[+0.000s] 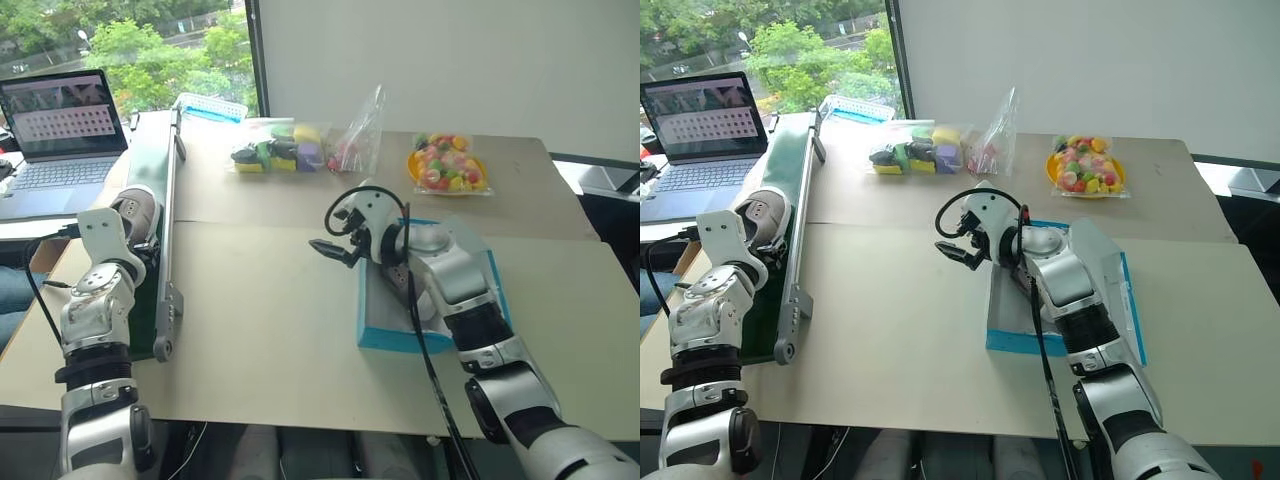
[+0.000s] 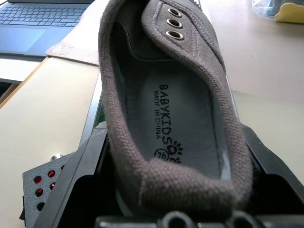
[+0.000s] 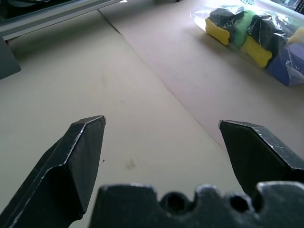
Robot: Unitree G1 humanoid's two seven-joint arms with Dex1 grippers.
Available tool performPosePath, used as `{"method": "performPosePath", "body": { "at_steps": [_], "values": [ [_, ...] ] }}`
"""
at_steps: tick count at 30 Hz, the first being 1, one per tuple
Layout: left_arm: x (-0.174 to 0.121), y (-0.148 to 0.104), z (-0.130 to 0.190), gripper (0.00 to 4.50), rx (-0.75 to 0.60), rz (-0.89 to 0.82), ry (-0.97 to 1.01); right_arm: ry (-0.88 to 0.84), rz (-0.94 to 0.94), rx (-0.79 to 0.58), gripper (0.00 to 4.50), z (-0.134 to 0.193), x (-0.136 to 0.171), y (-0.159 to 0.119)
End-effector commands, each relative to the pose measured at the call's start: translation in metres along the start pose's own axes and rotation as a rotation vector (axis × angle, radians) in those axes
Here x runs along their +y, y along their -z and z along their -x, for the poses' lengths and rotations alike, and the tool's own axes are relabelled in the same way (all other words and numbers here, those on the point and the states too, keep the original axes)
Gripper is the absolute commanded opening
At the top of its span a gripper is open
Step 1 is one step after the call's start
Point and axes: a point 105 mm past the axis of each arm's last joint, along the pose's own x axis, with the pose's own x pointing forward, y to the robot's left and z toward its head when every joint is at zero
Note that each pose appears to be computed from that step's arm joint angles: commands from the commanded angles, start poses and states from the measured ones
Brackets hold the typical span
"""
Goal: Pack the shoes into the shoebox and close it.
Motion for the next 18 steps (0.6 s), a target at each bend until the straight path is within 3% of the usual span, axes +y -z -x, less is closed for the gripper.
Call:
{"method": "performPosePath", "body": {
  "at_steps": [1,6,9,13,18],
  "values": [
    [-0.01,-0.009,0.0,2.54,-0.029,0.012,0.016,0.026,0.026,-0.05,4.5,0.007,-0.006,-0.017],
    [-0.053,-0.05,0.01,2.49,-0.191,-0.029,0.159,0.034,-0.013,-0.078,4.5,0.008,-0.009,-0.024],
    [-0.095,-0.067,0.022,2.49,-0.261,-0.053,0.309,0.033,-0.239,-0.196,4.5,0.01,-0.015,-0.044],
    [-0.151,-0.078,0.042,2.49,-0.291,0.02,0.49,0.015,-0.733,-0.401,4.5,0.02,-0.031,-0.076],
    [-0.217,-0.087,0.07,2.49,-0.304,0.03,0.706,-0.06,-0.909,-0.438,4.5,0.029,-0.025,-0.085]
  ]
}}
